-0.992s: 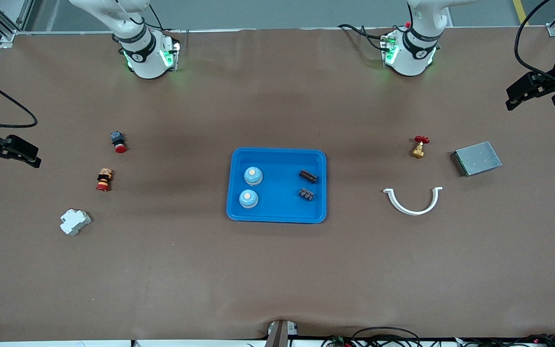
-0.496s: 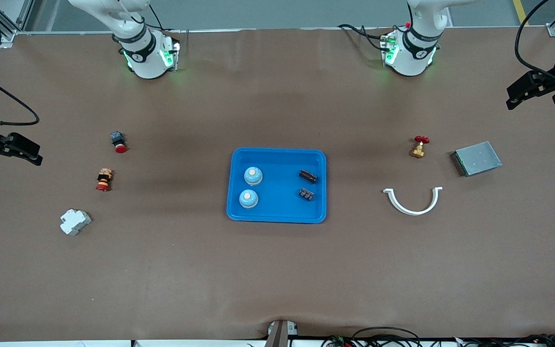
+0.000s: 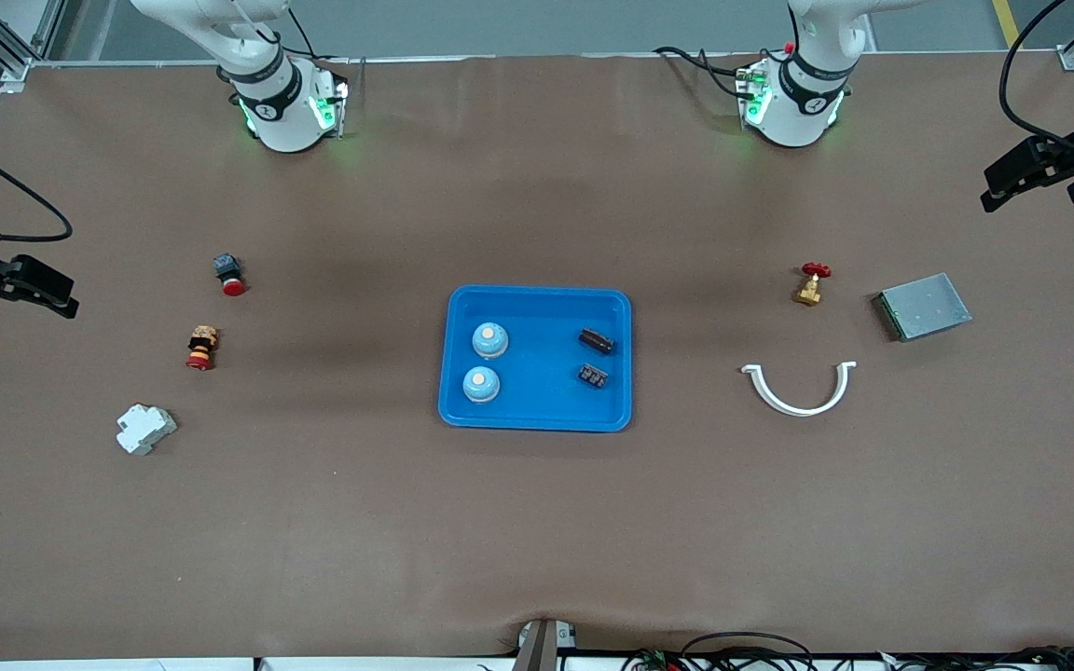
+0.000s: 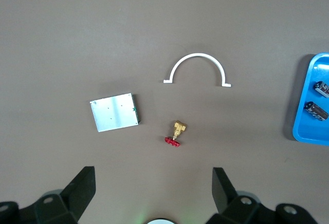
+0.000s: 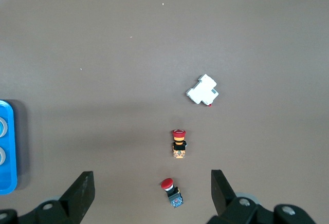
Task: Place electrolytic capacitor and blue bell in tray
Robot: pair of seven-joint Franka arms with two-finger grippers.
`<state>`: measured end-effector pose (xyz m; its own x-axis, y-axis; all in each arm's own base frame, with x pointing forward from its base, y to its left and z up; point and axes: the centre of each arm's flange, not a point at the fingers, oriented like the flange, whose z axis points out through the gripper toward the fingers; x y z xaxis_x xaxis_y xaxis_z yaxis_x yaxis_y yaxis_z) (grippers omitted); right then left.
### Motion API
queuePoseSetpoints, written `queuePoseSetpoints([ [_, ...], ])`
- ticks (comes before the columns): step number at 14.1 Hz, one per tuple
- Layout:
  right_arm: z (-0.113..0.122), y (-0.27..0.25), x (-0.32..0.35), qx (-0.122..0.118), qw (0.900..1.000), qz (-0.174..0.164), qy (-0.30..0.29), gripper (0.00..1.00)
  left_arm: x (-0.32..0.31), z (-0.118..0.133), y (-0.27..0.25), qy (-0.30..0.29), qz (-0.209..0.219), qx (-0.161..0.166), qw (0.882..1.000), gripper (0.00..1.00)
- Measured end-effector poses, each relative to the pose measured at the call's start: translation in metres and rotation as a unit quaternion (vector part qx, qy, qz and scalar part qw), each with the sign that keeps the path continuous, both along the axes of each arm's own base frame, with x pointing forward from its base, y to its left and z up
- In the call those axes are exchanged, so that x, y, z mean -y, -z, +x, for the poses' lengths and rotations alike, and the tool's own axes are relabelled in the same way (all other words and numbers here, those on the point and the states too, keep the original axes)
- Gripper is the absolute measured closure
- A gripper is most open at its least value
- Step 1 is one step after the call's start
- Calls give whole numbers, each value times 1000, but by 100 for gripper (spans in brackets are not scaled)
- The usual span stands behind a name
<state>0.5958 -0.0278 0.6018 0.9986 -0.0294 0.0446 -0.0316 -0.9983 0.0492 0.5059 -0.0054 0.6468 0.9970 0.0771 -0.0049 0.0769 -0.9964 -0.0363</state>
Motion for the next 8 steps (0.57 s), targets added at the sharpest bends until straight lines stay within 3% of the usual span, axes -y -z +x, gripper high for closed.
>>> queuePoseSetpoints([
  [8, 0, 0, 1, 0, 1000, 0, 1, 0, 10, -1, -13, 6, -25, 9, 1000, 0],
])
